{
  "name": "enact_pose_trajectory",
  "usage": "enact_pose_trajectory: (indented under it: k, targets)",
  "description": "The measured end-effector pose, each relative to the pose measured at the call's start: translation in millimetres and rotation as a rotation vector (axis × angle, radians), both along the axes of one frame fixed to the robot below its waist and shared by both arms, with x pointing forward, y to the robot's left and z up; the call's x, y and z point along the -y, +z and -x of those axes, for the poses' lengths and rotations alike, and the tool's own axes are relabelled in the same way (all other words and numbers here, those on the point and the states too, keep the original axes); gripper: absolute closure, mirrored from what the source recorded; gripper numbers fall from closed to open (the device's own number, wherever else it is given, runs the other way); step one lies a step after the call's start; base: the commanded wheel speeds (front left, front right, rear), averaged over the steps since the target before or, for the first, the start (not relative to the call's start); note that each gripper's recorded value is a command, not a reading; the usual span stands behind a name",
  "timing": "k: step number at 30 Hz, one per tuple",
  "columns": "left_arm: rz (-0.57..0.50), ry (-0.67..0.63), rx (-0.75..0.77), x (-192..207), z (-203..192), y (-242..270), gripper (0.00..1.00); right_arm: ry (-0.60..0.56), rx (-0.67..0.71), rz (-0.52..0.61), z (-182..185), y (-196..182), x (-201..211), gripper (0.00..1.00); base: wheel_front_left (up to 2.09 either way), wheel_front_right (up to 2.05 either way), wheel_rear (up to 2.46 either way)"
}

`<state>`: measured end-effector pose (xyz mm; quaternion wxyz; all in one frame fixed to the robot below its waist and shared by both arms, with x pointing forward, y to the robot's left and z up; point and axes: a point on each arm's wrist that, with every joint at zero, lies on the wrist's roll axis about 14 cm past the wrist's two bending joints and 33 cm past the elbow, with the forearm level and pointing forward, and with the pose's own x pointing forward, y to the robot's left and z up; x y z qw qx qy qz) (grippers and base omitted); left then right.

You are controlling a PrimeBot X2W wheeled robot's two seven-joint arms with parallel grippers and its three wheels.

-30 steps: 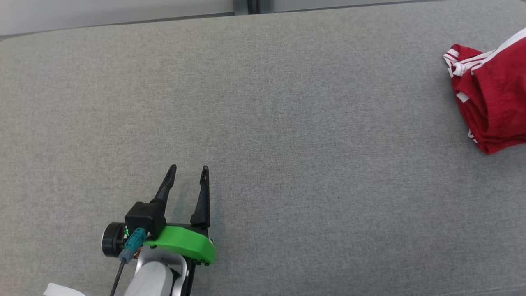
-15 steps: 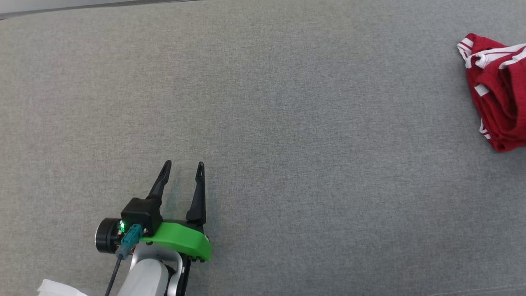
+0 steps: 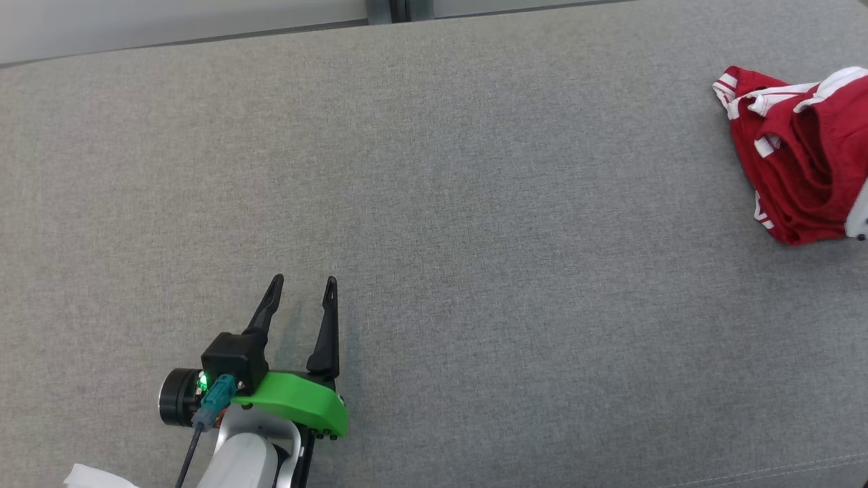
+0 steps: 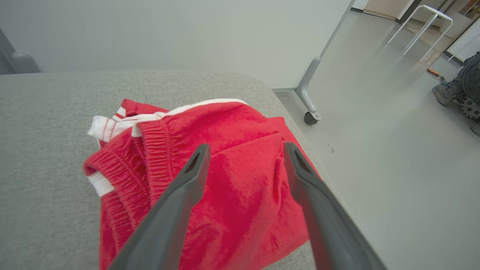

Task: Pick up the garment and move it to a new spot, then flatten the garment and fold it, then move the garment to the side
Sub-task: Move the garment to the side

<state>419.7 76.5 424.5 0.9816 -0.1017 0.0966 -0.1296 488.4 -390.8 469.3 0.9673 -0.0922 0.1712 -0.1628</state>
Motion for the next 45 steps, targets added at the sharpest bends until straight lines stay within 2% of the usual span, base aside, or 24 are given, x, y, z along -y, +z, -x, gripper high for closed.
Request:
enact_pose_trajectory:
  k: [13, 16, 22, 31, 36, 45]
  targets:
    - [0.012, 0.162, 0.069, -38.8, 11.8, 31.8, 0.00, 0.280, 0.191, -0.084, -11.4, 44.7, -130.8, 0.00, 0.00, 0.00, 0.00]
    - [0.020, 0.189, 0.078, -46.0, 21.3, 36.7, 0.00, 0.330, 0.248, -0.101, -0.9, 54.2, -153.4, 0.00, 0.00, 0.00, 0.00]
    - [0.062, 0.237, 0.103, -59.5, 42.9, 48.2, 0.00, 0.386, 0.367, -0.208, 31.8, 62.8, -191.1, 0.00, 0.00, 0.00, 0.00]
    - [0.083, 0.293, 0.088, -79.6, 74.8, 41.3, 0.00, 0.449, 0.434, -0.289, 84.5, 51.9, -230.9, 0.00, 0.00, 0.00, 0.00]
    - [0.085, 0.306, 0.078, -81.4, 83.6, 37.6, 0.00, 0.439, 0.421, -0.299, 115.7, 37.0, -231.9, 0.00, 0.00, 0.00, 0.00]
    - [0.078, 0.277, 0.070, -69.5, 82.5, 35.8, 0.00, 0.448, 0.413, -0.385, 136.0, 30.7, -243.1, 0.00, 0.00, 0.00, 0.00]
